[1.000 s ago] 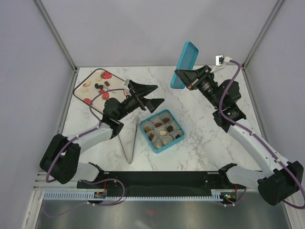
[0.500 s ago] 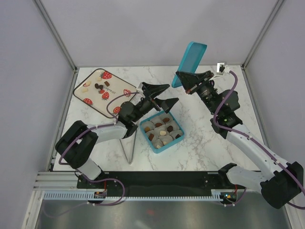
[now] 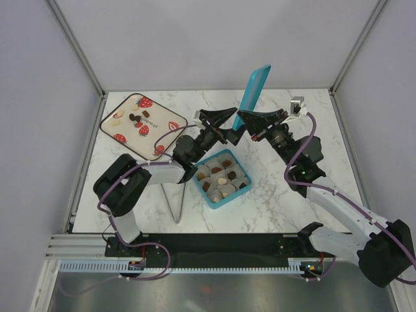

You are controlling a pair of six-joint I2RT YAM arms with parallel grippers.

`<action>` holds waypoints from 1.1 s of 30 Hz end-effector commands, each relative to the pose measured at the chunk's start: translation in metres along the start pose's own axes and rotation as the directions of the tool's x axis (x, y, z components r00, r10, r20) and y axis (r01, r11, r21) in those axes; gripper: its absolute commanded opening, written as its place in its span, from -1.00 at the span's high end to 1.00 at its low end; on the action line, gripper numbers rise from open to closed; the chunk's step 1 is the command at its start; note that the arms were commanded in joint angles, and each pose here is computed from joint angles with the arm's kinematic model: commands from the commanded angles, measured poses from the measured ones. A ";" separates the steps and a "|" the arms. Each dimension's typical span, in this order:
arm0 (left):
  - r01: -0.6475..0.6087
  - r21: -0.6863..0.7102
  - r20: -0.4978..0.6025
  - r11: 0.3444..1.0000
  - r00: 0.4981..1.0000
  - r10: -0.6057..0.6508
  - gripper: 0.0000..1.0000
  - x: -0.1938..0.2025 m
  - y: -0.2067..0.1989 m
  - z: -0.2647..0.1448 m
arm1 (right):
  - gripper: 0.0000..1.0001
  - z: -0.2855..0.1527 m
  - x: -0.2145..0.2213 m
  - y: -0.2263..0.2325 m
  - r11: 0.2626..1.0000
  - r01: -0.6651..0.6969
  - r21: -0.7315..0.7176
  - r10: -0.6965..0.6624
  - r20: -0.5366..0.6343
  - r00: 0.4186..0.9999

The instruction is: Pack the chocolate

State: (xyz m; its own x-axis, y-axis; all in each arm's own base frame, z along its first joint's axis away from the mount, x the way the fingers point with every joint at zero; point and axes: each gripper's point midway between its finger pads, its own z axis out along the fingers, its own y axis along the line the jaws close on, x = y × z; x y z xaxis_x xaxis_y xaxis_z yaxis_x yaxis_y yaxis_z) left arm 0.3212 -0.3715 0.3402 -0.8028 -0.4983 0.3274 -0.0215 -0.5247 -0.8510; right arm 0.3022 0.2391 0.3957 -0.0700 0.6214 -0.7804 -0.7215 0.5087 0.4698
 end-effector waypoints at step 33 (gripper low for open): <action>0.214 0.211 -0.198 0.954 0.965 -0.172 0.95 0.017 -0.040 -0.004 | -0.23 -0.153 0.061 -0.057 0.930 0.096 0.355 -0.014 -0.227 0.974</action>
State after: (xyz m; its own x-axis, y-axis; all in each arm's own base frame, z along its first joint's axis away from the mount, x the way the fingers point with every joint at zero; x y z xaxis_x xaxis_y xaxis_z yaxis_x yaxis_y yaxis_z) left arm 0.3445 -0.3918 0.2903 -0.7825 -0.5026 0.3675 -0.1078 -0.4720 -0.8750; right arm 0.2350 0.1629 0.2526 -0.2269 0.4379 -0.8699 -0.4561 0.7414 0.4922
